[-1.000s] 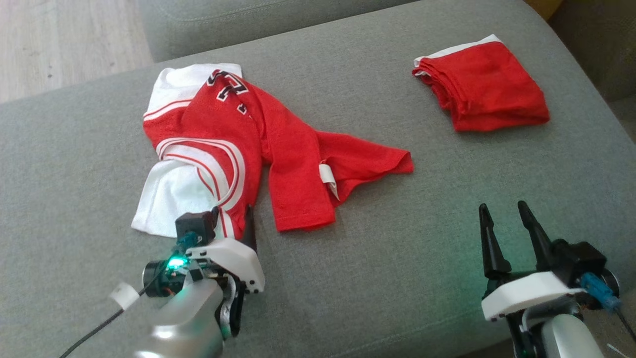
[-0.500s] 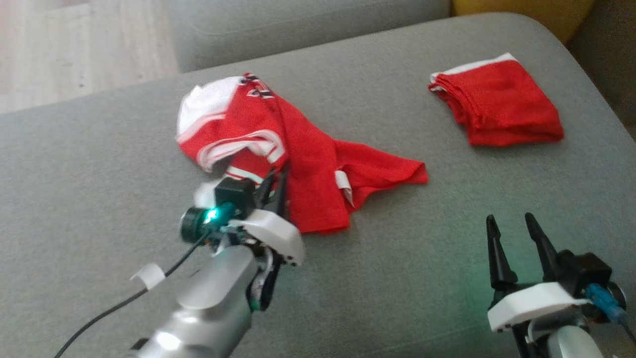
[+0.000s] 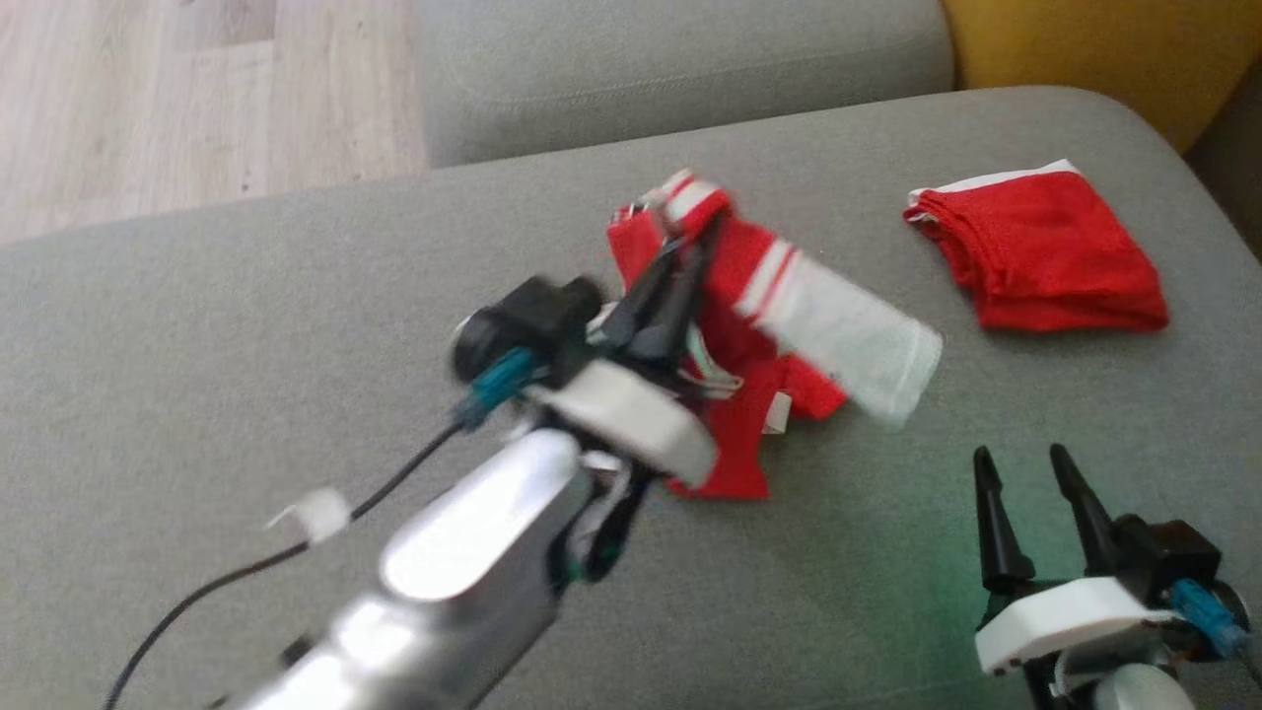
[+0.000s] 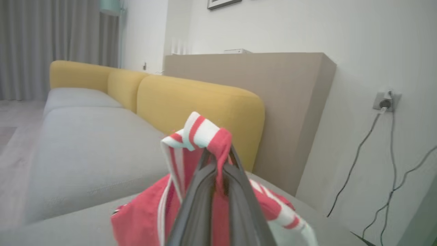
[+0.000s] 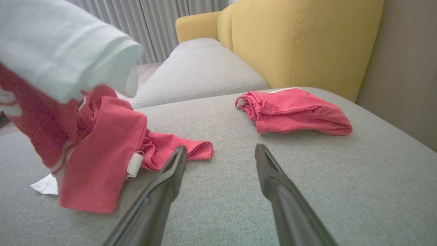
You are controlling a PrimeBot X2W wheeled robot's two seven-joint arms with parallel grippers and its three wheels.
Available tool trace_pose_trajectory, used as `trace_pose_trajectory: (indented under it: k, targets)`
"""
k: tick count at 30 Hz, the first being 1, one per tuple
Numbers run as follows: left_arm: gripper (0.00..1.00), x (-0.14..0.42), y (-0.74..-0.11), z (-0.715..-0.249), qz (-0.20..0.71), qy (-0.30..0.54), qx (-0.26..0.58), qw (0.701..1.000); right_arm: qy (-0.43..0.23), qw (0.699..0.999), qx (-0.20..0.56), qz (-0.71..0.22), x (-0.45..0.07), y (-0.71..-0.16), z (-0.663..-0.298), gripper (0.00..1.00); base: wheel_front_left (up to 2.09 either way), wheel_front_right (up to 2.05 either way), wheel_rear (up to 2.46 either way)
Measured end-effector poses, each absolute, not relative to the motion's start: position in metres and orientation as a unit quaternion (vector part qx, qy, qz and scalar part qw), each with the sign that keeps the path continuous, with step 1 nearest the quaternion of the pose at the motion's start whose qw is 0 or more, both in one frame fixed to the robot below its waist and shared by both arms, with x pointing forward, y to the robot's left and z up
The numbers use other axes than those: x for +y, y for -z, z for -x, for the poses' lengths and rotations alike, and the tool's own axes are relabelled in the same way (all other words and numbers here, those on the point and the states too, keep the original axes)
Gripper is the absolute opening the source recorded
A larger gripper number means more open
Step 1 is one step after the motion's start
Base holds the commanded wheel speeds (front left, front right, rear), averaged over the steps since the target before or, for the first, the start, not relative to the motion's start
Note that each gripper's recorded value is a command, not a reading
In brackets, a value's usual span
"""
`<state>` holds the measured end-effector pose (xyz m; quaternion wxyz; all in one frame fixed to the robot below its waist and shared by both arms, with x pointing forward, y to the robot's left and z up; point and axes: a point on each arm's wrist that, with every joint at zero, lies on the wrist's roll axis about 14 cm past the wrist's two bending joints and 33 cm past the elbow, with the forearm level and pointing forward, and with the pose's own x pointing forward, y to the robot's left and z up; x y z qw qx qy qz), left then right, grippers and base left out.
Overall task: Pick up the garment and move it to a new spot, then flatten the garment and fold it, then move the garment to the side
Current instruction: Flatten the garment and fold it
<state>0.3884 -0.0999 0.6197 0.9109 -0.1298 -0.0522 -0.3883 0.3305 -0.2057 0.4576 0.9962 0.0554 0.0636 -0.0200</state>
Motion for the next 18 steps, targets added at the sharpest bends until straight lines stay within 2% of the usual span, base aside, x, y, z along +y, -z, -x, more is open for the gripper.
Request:
trace_pose_trajectory:
  k: [5, 9, 13, 18]
  targets:
    - [0.00, -0.018, -0.535, -0.401, 0.128, 0.280, 0.054, 0.950, 0.017, 0.996, 0.072, -0.054, -0.204, -0.453, -0.337, 1.00, 0.00, 0.00, 0.00]
    - [0.00, 0.047, -0.467, -0.385, 0.111, 0.203, 0.147, 0.962, 0.011, 0.995, 0.079, -0.054, -0.201, -0.449, -0.342, 1.00, 0.00, 0.00, 0.00]
    - [0.00, 0.101, -0.449, -0.389, 0.091, 0.146, 0.173, 0.970, 0.005, 0.995, 0.084, -0.054, -0.197, -0.446, -0.345, 1.00, 0.00, 0.00, 0.00]
    - [0.00, 0.134, -0.443, -0.398, 0.067, 0.117, 0.191, 0.972, 0.000, 0.995, 0.088, -0.053, -0.194, -0.443, -0.348, 1.00, 0.00, 0.00, 0.00]
